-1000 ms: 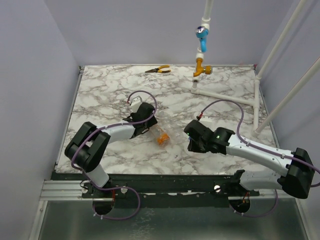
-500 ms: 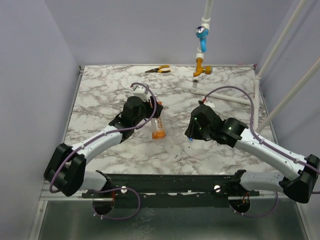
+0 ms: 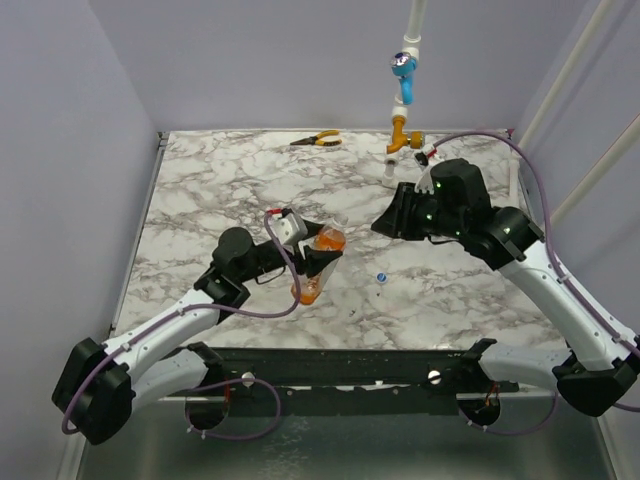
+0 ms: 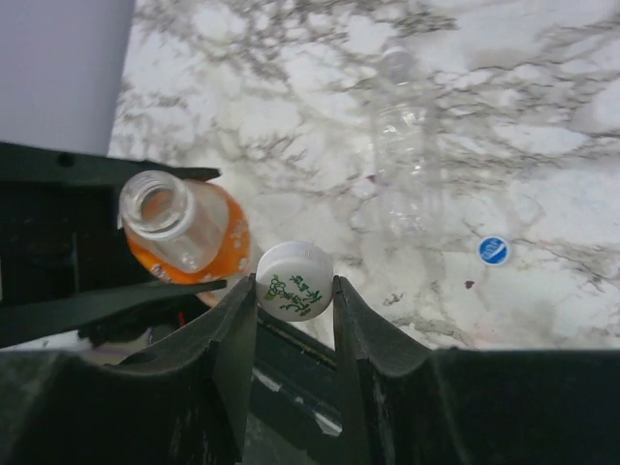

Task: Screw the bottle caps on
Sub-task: Screw the bottle cap onto the plastic bottle.

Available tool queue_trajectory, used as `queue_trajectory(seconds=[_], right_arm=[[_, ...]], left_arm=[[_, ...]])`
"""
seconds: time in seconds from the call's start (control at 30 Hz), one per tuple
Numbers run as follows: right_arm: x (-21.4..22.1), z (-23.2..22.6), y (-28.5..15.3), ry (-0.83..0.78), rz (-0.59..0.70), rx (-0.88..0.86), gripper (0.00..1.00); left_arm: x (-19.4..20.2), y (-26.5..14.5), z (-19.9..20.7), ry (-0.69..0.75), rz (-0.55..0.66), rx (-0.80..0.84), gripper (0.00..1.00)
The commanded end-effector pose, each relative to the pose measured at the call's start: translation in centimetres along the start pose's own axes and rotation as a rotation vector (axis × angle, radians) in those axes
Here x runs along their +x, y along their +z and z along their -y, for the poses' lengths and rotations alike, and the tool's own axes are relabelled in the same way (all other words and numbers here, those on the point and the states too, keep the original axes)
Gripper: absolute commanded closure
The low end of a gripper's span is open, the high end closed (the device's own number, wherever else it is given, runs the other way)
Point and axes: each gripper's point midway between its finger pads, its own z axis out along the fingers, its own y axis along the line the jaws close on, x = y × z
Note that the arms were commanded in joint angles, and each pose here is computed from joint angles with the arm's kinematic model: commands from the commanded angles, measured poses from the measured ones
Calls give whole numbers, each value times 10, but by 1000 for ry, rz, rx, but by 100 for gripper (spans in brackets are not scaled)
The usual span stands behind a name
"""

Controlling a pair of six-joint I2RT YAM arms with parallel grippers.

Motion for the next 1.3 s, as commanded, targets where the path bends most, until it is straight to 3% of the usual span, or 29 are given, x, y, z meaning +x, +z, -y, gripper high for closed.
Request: queue_trajectory(seconds=[0.0, 0.17, 0.37, 0.57, 0.83, 1.27], right_arm=[[6, -47, -24, -96, -83, -261, 64], [14, -77, -42, -120, -152, -441, 64], [19, -91, -51, -128, -209, -529, 64], [38, -83, -45, -120, -294, -518, 64], [31, -67, -40, -132, -272, -392, 65], [48, -63, -26, -122, -340, -411, 65]], left_arm=[[-13, -5, 35, 199, 29, 162, 51], [-3, -5, 60, 336, -11, 205, 53], [-3, -8, 62, 421, -11, 168, 55], [-6, -10, 61, 461, -2, 143, 57], [1, -11, 63, 487, -25, 138, 58], [-1, -6, 68, 491, -22, 163, 58]])
